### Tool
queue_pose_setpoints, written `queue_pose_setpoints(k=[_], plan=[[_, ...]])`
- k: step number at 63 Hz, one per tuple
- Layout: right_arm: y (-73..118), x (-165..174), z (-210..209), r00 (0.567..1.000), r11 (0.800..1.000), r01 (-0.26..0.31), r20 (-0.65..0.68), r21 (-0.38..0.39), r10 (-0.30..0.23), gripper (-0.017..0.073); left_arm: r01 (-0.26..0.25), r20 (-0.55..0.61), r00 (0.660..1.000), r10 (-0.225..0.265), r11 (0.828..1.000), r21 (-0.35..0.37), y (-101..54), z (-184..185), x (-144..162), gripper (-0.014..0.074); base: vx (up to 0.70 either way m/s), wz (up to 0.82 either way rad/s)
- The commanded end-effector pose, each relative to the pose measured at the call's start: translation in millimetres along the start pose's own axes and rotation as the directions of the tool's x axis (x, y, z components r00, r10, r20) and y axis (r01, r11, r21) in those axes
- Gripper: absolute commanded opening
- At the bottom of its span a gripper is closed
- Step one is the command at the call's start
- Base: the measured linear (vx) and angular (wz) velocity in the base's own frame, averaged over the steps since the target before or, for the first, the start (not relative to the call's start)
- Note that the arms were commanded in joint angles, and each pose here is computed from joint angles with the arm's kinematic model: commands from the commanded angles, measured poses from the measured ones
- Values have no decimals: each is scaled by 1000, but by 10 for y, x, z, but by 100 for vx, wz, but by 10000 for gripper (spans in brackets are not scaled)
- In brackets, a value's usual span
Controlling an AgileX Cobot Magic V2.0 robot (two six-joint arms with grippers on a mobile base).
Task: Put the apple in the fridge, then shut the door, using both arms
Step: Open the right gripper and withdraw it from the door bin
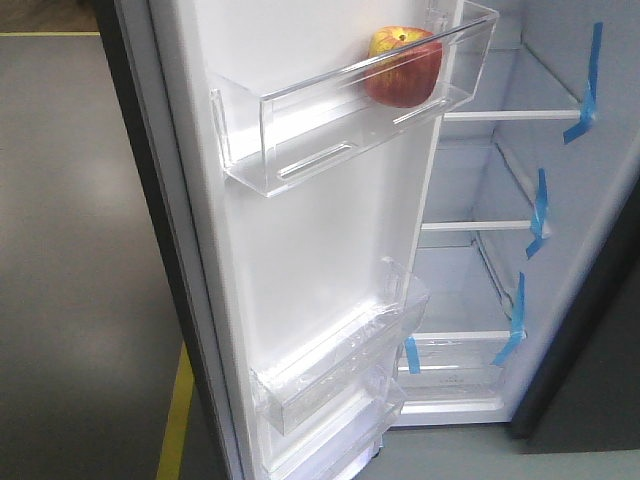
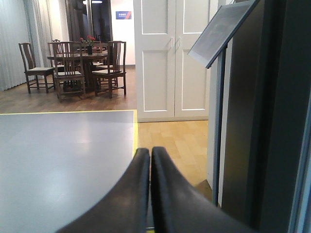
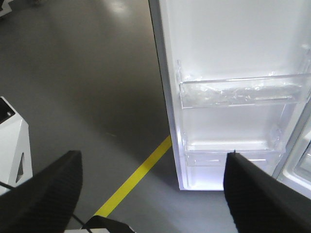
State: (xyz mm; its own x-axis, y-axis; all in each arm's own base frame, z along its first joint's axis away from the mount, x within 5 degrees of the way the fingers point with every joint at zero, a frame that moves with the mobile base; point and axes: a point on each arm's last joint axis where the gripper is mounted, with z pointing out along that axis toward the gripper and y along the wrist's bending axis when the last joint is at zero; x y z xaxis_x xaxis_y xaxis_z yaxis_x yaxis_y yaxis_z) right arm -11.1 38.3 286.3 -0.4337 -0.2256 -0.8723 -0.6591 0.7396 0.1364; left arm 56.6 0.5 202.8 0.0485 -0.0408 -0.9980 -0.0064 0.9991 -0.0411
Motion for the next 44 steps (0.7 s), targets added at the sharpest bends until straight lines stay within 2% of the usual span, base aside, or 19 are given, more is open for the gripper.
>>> queue_pose_setpoints(k=[1, 27, 31, 36, 44], plan=[[18, -85, -27, 999, 1000, -6, 37, -12, 6, 568, 13, 65, 998, -14, 1000, 12, -5, -8, -2, -6, 0, 0], [19, -84, -27, 999, 1000, -7, 36, -13, 7, 568, 12, 94, 996, -13, 1000, 15, -7, -10, -28, -6, 0, 0], [19, -84, -27, 999, 1000, -7, 36, -13, 7, 568, 33, 121, 992, -35, 999, 17, -8, -14, -66, -6, 0, 0], [19, -84, -27, 999, 1000, -7, 36, -13, 7, 568, 80, 152, 985, -82, 997, 24, -9, -25, -182, -6, 0, 0], [19, -84, -27, 999, 1000, -7, 36, -13, 7, 568, 80, 156, 984, -83, 996, 26, -24, -21, -491, -6, 0, 0]])
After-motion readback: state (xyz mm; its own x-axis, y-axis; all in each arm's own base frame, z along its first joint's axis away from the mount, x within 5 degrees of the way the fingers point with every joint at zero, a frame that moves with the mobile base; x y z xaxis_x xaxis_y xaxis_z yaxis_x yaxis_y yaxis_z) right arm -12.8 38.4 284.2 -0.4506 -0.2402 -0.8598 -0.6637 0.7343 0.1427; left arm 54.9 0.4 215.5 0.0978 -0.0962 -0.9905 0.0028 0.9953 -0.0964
